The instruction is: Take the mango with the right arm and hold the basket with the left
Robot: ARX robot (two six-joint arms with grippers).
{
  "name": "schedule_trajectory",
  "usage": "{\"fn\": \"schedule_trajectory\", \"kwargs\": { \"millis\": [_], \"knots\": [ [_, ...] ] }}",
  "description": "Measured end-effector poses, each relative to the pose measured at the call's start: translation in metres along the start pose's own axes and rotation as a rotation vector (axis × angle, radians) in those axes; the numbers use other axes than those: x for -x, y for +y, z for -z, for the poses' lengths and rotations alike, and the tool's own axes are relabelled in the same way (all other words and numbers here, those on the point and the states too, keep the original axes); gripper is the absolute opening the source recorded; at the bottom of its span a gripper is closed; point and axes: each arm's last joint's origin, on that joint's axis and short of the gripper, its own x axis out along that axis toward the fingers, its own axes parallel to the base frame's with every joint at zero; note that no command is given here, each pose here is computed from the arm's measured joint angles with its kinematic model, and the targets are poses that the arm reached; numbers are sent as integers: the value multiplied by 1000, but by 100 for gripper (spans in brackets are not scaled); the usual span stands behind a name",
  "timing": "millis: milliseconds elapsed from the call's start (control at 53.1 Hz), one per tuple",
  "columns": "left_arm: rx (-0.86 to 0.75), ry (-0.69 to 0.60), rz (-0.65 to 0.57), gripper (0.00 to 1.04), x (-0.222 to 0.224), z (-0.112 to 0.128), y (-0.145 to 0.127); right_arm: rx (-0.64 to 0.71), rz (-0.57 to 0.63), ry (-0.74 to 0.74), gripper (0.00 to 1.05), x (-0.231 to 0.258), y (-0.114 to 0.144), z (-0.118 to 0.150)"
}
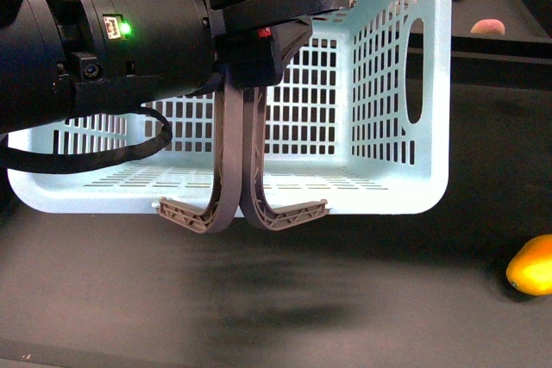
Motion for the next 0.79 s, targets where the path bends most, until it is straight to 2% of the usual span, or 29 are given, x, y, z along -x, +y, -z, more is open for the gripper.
{"fn": "schedule_trajectory", "kwargs": {
  "millis": [245,508,791],
  "knots": [
    [0,0,-1,8,0,0,0,-31,25,172,97,-71,-10,19],
    [0,0,0,8,0,0,0,-41,129,383,97,-152,-26,87],
    [0,0,-1,8,0,0,0,-62,193,471,97,-195,-35,125]
  ]
}}
